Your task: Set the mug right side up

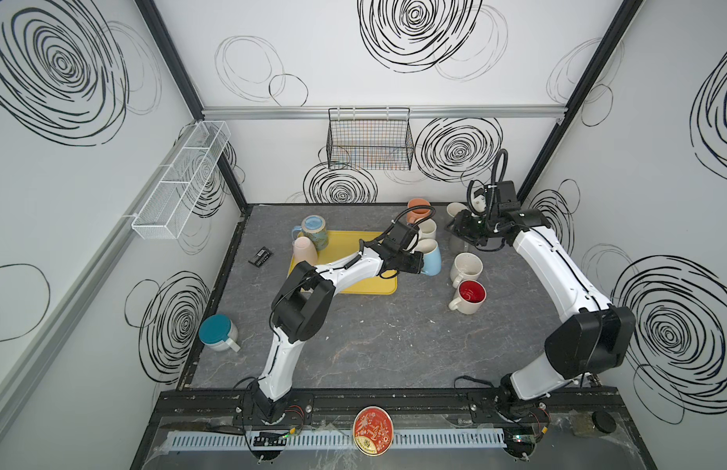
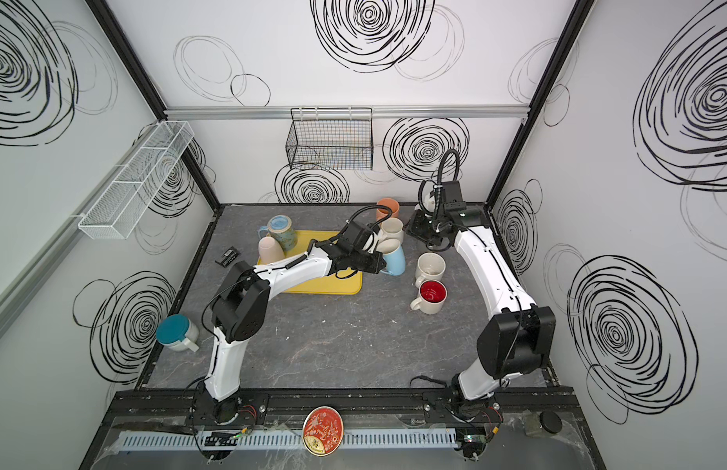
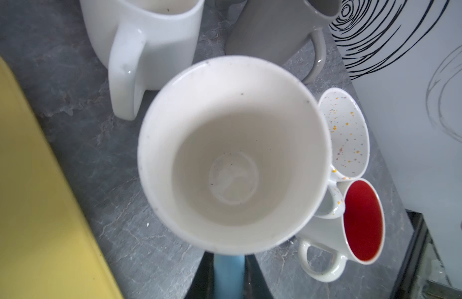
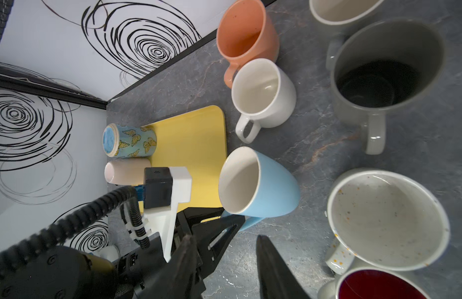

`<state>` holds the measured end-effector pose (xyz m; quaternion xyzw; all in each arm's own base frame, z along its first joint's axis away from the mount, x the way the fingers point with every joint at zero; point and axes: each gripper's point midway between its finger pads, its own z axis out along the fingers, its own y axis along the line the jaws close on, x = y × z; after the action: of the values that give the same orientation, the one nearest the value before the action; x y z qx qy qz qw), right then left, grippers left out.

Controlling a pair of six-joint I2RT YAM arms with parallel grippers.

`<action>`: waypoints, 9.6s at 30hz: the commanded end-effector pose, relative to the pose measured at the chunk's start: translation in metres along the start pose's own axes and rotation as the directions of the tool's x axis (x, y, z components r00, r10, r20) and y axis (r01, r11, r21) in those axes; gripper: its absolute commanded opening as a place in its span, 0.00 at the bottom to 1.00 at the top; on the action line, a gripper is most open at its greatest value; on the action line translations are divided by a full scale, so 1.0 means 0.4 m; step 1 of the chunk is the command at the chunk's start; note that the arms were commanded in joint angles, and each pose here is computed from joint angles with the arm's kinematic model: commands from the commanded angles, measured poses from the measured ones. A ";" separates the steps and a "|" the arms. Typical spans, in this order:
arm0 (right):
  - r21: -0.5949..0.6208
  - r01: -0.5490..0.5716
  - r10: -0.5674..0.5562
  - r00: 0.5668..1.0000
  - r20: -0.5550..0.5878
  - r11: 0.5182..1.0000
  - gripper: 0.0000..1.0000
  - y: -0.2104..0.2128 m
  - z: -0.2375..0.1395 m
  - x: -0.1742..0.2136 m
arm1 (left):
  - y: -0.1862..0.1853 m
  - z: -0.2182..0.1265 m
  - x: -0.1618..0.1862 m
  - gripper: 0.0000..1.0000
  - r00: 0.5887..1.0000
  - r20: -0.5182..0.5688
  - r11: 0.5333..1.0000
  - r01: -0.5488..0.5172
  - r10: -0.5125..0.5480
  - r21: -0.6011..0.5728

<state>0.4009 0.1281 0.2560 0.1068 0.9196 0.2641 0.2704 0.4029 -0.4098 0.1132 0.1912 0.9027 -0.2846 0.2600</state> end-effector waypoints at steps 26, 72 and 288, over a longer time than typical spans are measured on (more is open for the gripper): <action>0.034 -0.032 0.030 0.998 0.053 0.999 0.42 -0.074 -0.071 -0.014 | 0.083 0.085 -0.159 0.05 0.900 0.013 0.858 -0.411 0.436 -0.308; -0.123 0.194 -0.214 0.959 -0.184 0.973 0.42 0.331 0.264 0.179 | 0.626 -0.635 -0.049 0.51 0.905 0.407 0.839 0.317 -0.127 -0.443; -0.121 0.207 -0.237 0.907 -0.347 0.971 0.43 0.180 0.299 0.335 | 0.294 -0.286 0.164 0.56 0.711 -0.213 0.729 -0.685 0.670 0.002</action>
<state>0.3588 0.2835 0.1417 -0.0643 0.9532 0.2709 0.1181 0.3692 -0.2283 0.1052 0.4918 0.8206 -0.1085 0.2700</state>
